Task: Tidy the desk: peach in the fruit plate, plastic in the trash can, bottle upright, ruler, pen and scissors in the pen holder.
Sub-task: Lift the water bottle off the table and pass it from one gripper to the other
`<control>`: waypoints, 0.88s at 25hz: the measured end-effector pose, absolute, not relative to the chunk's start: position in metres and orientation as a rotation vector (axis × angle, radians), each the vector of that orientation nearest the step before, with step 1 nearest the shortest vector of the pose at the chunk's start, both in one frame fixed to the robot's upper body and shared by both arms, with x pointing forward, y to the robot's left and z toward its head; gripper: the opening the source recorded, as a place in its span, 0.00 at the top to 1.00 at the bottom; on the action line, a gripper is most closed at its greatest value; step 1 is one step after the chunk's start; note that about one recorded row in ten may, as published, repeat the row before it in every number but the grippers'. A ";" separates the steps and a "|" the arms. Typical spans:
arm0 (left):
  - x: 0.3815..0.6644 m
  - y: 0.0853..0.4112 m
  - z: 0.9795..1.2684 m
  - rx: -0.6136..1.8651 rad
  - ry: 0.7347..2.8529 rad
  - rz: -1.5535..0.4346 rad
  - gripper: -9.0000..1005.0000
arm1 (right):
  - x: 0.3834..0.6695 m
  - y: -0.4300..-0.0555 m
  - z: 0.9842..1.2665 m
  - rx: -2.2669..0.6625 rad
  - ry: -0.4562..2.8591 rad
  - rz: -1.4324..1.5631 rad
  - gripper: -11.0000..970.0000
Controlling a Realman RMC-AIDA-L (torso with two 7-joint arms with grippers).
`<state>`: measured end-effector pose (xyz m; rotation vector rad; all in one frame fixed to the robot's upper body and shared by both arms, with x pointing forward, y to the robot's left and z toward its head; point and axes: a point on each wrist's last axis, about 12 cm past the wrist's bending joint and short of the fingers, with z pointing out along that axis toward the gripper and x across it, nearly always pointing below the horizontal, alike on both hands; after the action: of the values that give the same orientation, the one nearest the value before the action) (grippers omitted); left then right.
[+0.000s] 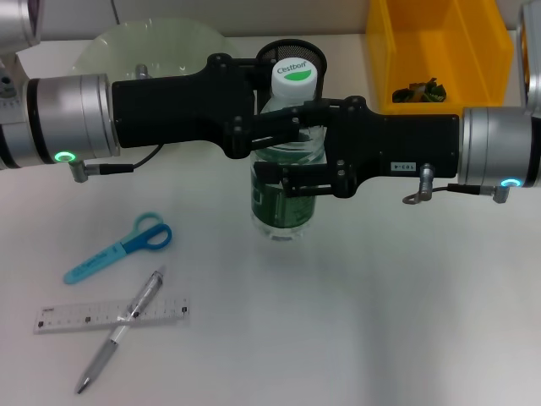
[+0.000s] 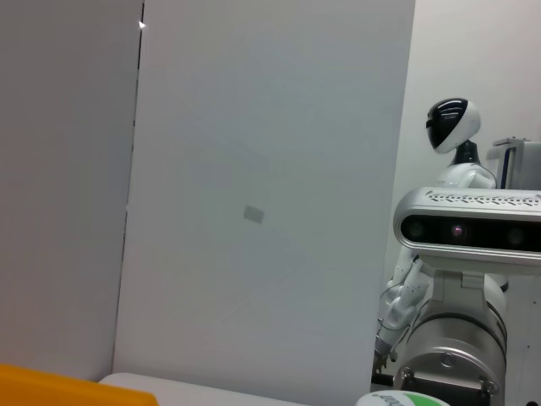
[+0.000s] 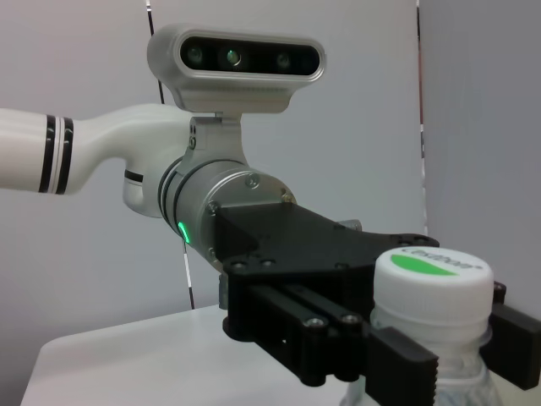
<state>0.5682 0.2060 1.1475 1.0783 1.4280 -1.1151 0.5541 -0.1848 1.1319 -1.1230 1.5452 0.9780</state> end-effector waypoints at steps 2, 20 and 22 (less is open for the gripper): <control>0.568 0.206 1.147 1.077 1.428 -1.115 0.54 | 0.554 -0.185 1.132 -1.123 1.545 0.978 0.22; 0.566 0.206 1.148 1.083 1.421 -1.123 0.54 | 0.551 -0.186 1.132 -1.137 1.551 1.010 0.22; 0.566 0.207 1.147 1.081 1.423 -1.123 0.54 | 0.551 -0.186 1.132 -1.137 1.552 1.011 0.22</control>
<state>0.5661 0.2068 1.1472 1.0808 1.4227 -1.1230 0.5509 -0.1856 1.1317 -1.1366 1.5521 1.0112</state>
